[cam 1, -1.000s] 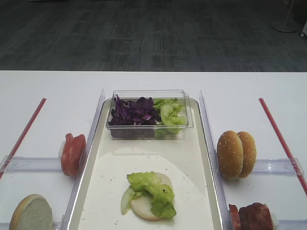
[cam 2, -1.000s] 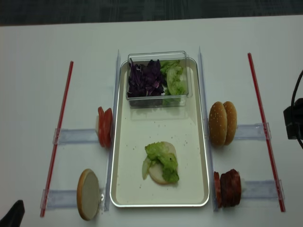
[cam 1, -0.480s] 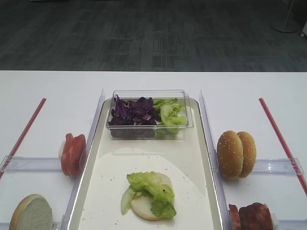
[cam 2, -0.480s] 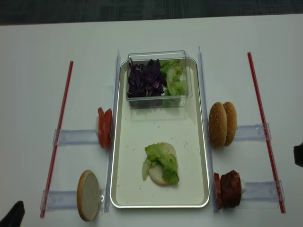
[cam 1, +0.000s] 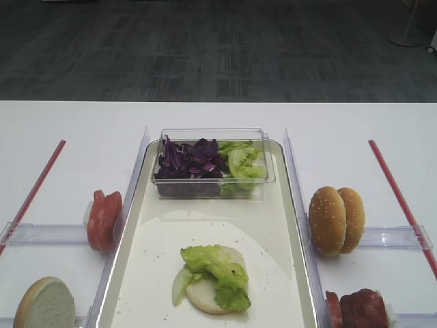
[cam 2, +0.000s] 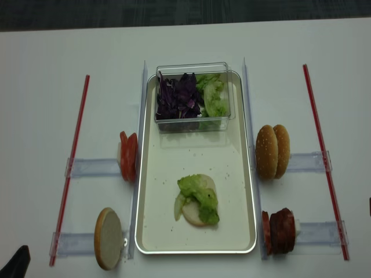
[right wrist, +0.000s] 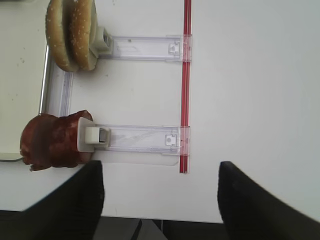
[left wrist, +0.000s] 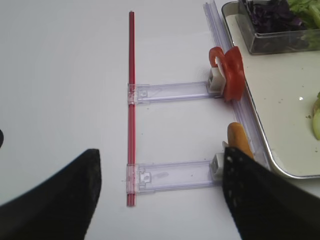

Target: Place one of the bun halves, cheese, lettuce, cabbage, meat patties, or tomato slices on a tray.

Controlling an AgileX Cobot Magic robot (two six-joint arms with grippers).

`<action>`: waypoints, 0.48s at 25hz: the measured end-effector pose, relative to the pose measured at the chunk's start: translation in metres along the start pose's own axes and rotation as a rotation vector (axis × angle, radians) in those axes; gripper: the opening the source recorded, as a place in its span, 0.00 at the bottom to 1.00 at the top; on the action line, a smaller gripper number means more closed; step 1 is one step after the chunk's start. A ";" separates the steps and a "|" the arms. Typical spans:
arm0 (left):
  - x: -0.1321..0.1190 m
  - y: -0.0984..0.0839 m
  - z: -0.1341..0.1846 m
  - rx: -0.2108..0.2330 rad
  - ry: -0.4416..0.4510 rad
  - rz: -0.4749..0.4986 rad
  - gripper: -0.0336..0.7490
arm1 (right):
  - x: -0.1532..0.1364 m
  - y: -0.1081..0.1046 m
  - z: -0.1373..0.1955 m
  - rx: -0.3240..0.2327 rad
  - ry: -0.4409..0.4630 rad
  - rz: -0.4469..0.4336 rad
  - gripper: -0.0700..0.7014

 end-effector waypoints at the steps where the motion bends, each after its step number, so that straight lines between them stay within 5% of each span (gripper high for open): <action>1: 0.000 0.000 0.000 0.000 0.000 0.000 0.65 | -0.001 -0.001 0.003 0.000 -0.004 -0.001 0.75; 12: 0.000 0.000 0.000 0.000 0.000 0.000 0.65 | -0.007 -0.007 0.024 0.021 -0.046 -0.010 0.75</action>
Point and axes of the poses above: a point on each arm's last joint axis where the gripper is mounted, x pointing back along that axis away from the gripper, y along the wrist's bending axis when the last joint is at zero, z = x × y, the point moved 3 cm from there along -x, pointing out along that axis toward the gripper, and after that the axes turned 15 degrees about -x, right-handed, at the moved point
